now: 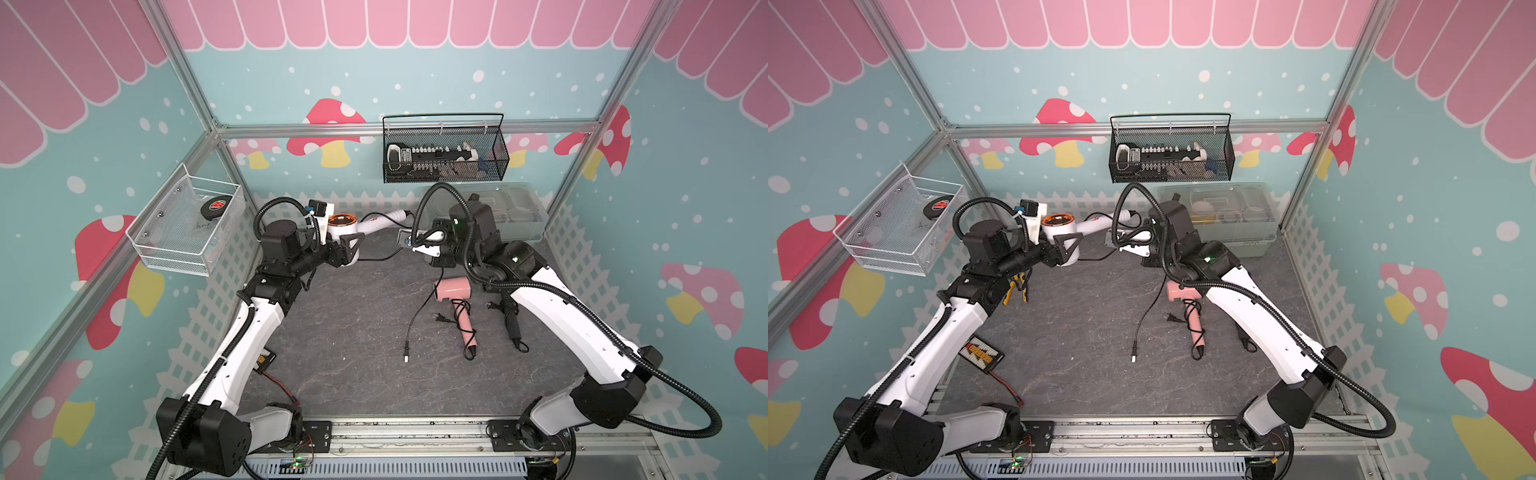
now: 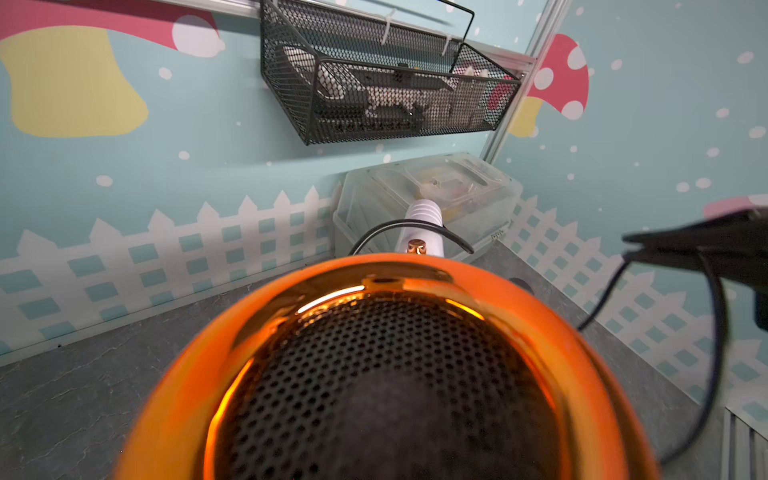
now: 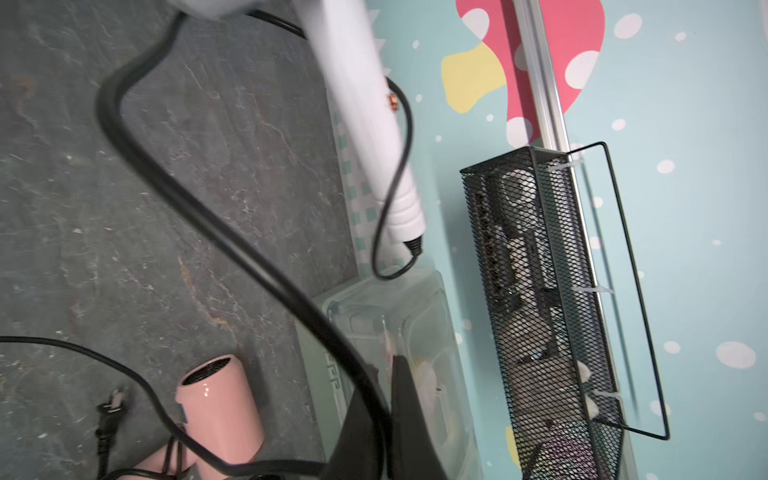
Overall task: Wrap the cord around the hair dryer
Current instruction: Wrap the power cord around the hair dryer.
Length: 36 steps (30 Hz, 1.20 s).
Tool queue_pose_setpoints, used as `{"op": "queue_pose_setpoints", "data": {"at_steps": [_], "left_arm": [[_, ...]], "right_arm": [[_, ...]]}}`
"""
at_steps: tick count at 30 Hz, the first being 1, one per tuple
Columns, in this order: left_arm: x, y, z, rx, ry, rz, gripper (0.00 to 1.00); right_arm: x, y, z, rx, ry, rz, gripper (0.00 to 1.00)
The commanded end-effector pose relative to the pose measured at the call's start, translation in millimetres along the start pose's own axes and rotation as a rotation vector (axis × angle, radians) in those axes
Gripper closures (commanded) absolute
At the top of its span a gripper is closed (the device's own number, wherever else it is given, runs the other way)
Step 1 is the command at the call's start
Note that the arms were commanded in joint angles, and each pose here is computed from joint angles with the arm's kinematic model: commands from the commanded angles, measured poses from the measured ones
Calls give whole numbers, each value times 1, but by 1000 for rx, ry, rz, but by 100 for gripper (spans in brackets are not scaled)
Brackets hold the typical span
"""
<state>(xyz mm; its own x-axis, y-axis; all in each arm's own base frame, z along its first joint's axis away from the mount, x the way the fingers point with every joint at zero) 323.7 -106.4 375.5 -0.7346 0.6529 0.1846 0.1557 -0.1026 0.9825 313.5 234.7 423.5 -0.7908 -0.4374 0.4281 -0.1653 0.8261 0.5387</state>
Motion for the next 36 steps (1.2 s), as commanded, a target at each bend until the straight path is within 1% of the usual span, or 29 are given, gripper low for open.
{"op": "queue_pose_setpoints", "data": {"at_steps": [1,6,10,14,18,23,26,28,31,36], "left_arm": [[12,10,-21,-69,-120,-10,100],[13,-2,-39,-64,-250,39,100],[13,-3,-54,-51,-375,39,100],[15,4,-69,-44,-501,4,100],[16,17,-76,-25,-597,-83,100],[17,36,-78,20,-657,-230,100],[15,44,-77,50,-680,-289,100],[13,46,-75,76,-680,-314,100],[10,49,-72,93,-680,-349,100],[7,56,-69,116,-693,-402,100]], "right_arm": [[-4,3,-28,13,-61,-24,100],[-16,3,-54,-8,-93,-47,100],[-31,0,-67,-26,-88,-53,100],[-48,-6,-73,-68,-49,-60,100],[-63,-14,-70,-125,11,-89,100],[-76,-35,-73,-296,131,-167,100],[-81,-51,-78,-439,213,-243,100],[-83,-63,-81,-534,260,-301,100],[-88,-78,-82,-650,312,-355,100],[-96,-96,-75,-790,395,-408,100]]}}
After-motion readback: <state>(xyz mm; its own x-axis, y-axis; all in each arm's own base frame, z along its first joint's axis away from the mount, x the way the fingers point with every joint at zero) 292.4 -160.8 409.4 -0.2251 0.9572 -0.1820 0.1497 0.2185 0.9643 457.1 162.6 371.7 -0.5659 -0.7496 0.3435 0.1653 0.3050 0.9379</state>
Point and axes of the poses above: each gripper's point midway between its finger pads, its own x axis back along the fingers, its own z axis along the line the jaws close on, y = z × x, the point moved 7 cm from there along x, back along the fingers, and after that the axes turned 10 degrees about -x, right-handed, at the moved point
